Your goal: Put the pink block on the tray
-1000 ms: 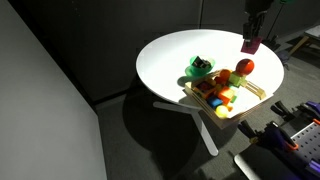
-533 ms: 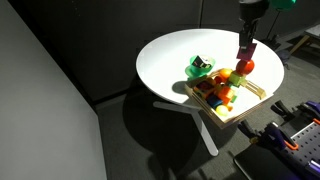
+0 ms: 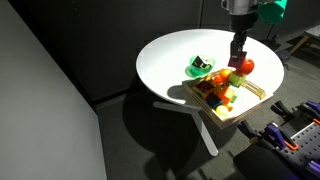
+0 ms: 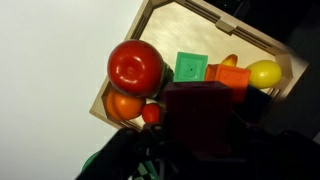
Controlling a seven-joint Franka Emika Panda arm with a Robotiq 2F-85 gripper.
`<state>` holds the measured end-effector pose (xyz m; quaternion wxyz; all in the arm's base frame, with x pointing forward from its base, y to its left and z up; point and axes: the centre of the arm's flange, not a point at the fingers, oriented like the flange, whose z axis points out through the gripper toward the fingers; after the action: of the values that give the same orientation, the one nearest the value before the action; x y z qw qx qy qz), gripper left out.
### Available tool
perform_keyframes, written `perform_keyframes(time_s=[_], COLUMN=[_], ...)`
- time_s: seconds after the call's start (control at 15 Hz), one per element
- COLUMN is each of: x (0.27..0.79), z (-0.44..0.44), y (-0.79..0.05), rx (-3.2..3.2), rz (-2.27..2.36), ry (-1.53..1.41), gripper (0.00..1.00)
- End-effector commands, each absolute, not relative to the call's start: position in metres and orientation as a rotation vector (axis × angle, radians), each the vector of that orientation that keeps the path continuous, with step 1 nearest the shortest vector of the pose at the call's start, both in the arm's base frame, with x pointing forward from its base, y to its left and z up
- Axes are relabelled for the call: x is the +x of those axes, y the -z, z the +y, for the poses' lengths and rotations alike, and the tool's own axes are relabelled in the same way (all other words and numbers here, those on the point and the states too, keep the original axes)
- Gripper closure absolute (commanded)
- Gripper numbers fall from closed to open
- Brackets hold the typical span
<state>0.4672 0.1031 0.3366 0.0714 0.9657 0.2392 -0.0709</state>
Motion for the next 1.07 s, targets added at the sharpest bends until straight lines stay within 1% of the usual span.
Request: perform_keyframes(time_s=[0.0, 0.53, 1.0], x=[0.472, 0.473, 0.476], z=[0.107, 0.107, 0.106], y=[-0.315, -0.268, -0.257], rx=[2.922, 2.927, 2.932], rz=[0.697, 0.738, 0.749], ry=[0.211, 0.262, 0.207], gripper=[0.69, 0.69, 0.69])
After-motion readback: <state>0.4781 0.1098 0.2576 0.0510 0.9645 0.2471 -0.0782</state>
